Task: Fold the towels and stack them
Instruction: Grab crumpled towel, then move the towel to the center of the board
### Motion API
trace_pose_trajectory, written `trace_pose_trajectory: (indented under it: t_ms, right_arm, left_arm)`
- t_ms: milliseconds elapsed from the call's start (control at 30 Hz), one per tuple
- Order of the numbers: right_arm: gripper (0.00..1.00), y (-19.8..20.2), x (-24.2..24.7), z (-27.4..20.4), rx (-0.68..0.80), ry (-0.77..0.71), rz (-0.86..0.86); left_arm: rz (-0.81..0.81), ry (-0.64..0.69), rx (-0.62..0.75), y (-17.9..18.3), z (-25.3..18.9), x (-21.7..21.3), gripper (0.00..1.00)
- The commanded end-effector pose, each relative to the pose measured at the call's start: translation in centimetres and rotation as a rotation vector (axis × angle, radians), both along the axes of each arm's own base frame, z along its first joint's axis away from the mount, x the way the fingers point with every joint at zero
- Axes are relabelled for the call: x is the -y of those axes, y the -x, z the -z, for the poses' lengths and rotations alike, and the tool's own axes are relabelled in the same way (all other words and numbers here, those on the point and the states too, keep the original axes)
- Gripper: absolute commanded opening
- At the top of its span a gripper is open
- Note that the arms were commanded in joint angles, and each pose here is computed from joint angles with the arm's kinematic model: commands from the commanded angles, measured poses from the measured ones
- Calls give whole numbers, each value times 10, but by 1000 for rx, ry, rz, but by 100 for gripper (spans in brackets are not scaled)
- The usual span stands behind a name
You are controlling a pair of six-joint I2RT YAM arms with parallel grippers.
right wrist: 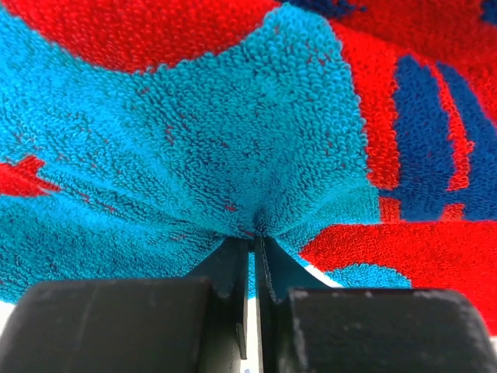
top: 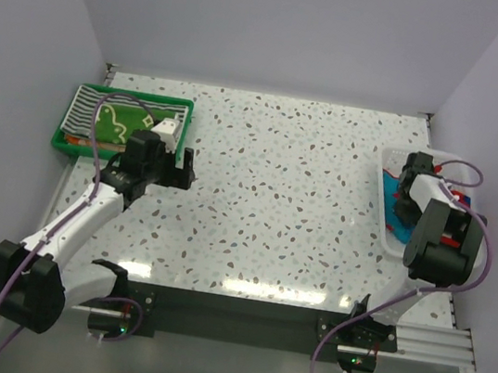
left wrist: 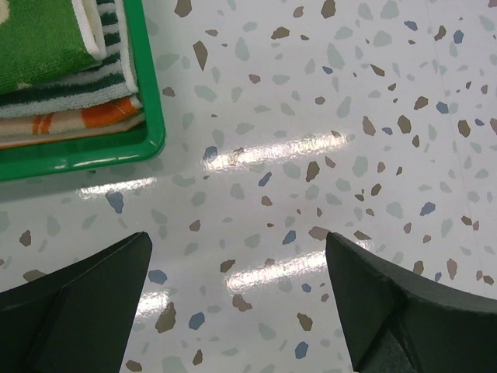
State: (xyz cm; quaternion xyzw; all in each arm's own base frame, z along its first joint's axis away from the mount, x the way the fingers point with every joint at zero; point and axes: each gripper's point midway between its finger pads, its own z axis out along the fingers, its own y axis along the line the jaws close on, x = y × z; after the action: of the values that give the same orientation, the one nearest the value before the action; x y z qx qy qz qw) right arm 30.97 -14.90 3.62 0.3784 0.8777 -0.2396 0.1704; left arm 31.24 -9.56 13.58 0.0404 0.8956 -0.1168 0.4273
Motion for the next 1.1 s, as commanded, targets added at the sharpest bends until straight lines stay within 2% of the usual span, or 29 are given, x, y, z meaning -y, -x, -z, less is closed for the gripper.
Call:
trace_pose_trajectory:
  t_ms: [0,167,400,433,567,667,800,833,900,967,1000,1033,1067]
  right_arm:
    - [0,-8,9,-21,69,44,-3]
    - [0,-24,3,-67,180,59,-68]
    - [0,-71,-34,-188,362,140,-288]
    - [0,-84,-42,-220,428,161,-325]
    - [0,-109,-126,-294,549,177,-602]
    - [0,-110,-196,-332,667,92,-817]
    - [0,-87,-286,-325,699,-102,-1084]
    - [0,-71,-322,-304,657,-180,-1191]
    - [0,-51,-352,-281,606,-252,-1280]
    - [0,-16,-388,-229,470,-346,-1388]
    - [3,-2,-400,-208,412,-379,-1420]
    - [10,30,-420,-175,308,-414,-1491]
    - [30,48,-429,-157,246,-434,-1534]
  left_arm:
    - [19,24,48,-9,-8,8,100]
    - [23,26,46,-10,-7,9,100]
    - [22,19,34,-10,-3,8,100]
    - [18,15,35,-11,-3,7,100]
    - [-3,3,41,-11,-4,3,100]
    - [-23,-11,46,-12,-5,-1,100]
    - [-31,-13,54,-12,-7,-3,100]
    - [-33,-14,55,-12,-7,-3,100]
    - [-33,-16,54,-12,-7,-3,100]
    - [-34,-14,58,-12,-8,-3,100]
    - [-35,-12,59,-11,-9,-3,100]
    - [-35,-10,60,-11,-9,-3,100]
    - [-36,-8,67,-10,-11,-4,100]
